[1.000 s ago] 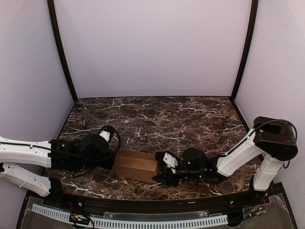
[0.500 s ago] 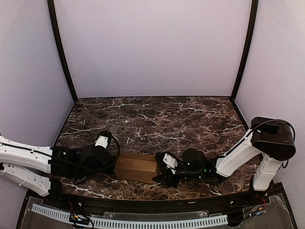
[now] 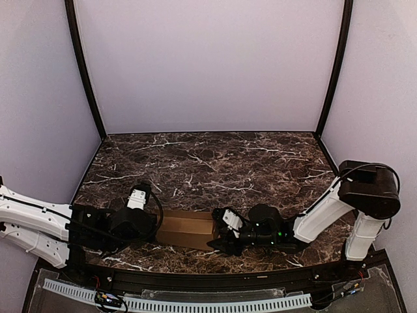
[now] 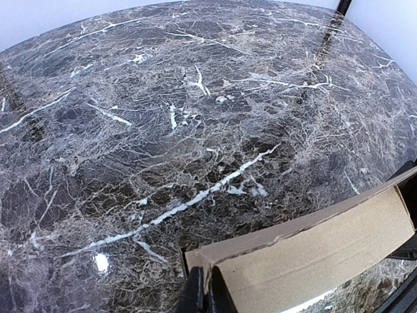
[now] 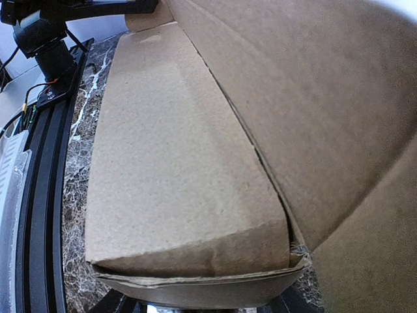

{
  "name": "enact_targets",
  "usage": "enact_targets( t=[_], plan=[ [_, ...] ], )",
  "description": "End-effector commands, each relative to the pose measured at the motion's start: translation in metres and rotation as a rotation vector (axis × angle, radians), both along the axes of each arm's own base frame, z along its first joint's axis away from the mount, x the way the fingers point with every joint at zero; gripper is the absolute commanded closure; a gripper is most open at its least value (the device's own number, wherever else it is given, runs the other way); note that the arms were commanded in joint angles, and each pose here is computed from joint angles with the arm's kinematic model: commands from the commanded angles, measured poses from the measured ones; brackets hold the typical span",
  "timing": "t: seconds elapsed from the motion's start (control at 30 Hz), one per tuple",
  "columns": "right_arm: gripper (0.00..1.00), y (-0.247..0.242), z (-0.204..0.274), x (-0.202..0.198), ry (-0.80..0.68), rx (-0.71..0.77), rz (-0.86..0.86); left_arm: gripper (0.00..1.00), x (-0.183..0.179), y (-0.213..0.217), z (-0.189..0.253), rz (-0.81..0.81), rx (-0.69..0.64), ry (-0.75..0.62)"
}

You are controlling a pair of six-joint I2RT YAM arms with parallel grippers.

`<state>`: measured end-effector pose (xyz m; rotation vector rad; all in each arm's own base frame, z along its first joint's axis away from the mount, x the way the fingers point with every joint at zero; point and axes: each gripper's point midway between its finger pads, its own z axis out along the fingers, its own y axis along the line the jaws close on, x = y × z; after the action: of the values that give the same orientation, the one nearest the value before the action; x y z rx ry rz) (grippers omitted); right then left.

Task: Fold the paper box

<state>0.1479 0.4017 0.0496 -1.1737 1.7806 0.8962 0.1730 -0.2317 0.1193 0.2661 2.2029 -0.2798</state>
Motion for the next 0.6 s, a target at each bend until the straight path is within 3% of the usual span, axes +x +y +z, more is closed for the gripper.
enact_targets(
  t=[0.0,0.57],
  plan=[
    [1.0,-0.02,-0.001,0.05,-0.001,0.019,-0.253,0.99,-0.013,0.007,-0.001,-0.072,0.097,0.024],
    [1.0,-0.019,0.001,0.048,0.002,0.03,-0.235,0.99,-0.007,0.023,0.016,-0.101,0.203,-0.067]
  ],
)
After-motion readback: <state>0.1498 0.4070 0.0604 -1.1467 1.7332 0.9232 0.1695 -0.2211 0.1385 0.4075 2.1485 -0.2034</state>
